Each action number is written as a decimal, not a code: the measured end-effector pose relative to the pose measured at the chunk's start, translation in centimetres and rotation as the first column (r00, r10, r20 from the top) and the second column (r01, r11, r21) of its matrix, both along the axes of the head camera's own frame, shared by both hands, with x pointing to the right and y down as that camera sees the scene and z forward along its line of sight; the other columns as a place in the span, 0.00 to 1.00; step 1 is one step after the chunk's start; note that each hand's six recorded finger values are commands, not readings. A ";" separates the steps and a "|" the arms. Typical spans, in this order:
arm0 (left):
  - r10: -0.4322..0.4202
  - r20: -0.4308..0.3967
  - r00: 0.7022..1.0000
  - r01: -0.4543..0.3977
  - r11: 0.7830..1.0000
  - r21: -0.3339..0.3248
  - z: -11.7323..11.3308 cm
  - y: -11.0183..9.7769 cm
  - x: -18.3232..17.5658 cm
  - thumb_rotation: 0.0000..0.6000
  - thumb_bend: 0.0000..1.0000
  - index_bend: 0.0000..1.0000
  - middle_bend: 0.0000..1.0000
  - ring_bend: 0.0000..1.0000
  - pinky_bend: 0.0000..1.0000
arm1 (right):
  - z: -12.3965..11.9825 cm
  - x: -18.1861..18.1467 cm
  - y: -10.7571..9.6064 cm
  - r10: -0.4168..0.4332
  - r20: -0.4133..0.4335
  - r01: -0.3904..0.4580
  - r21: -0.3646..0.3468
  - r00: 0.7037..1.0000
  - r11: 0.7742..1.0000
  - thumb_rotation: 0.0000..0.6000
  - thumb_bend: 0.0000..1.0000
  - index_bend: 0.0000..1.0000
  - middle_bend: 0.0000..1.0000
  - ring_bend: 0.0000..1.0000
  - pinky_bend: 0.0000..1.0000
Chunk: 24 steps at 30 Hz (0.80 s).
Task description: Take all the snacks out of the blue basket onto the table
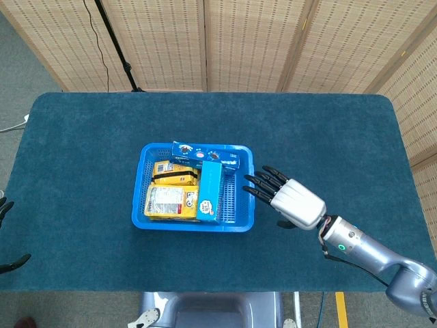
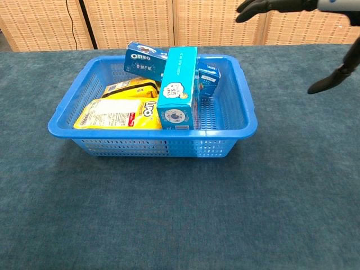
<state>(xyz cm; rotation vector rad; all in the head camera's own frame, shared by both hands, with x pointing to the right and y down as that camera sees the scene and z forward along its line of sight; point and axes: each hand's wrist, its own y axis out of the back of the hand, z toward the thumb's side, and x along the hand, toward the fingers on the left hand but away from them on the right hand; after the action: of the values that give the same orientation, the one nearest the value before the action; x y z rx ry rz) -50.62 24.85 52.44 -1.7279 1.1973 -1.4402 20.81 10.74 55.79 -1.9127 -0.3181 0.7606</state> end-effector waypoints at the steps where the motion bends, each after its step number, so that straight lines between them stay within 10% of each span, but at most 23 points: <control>1: -0.003 0.003 1.000 0.003 1.000 -0.003 0.1 -0.1 0.0 1.00 0.02 0.00 0.00 0.00 0.00 | 0.1 -0.7 -0.2 -0.010 -0.004 0.010 0.004 1.000 1.000 1.00 0.00 0.00 0.00 0.00 0.00; 24: -0.031 -0.013 0.999 0.031 1.000 -0.006 -0.2 -1.0 0.1 1.00 0.02 0.00 0.00 0.00 0.00 | 2.9 -9.6 -1.5 -0.176 -0.166 0.198 0.125 0.970 0.972 1.00 0.00 0.09 0.00 0.00 0.02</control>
<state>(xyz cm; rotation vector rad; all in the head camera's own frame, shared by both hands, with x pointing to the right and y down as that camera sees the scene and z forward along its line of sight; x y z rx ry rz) -50.51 23.85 52.29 -1.7327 1.2332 -1.4534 11.18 9.26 58.72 -1.7120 -0.0903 0.7348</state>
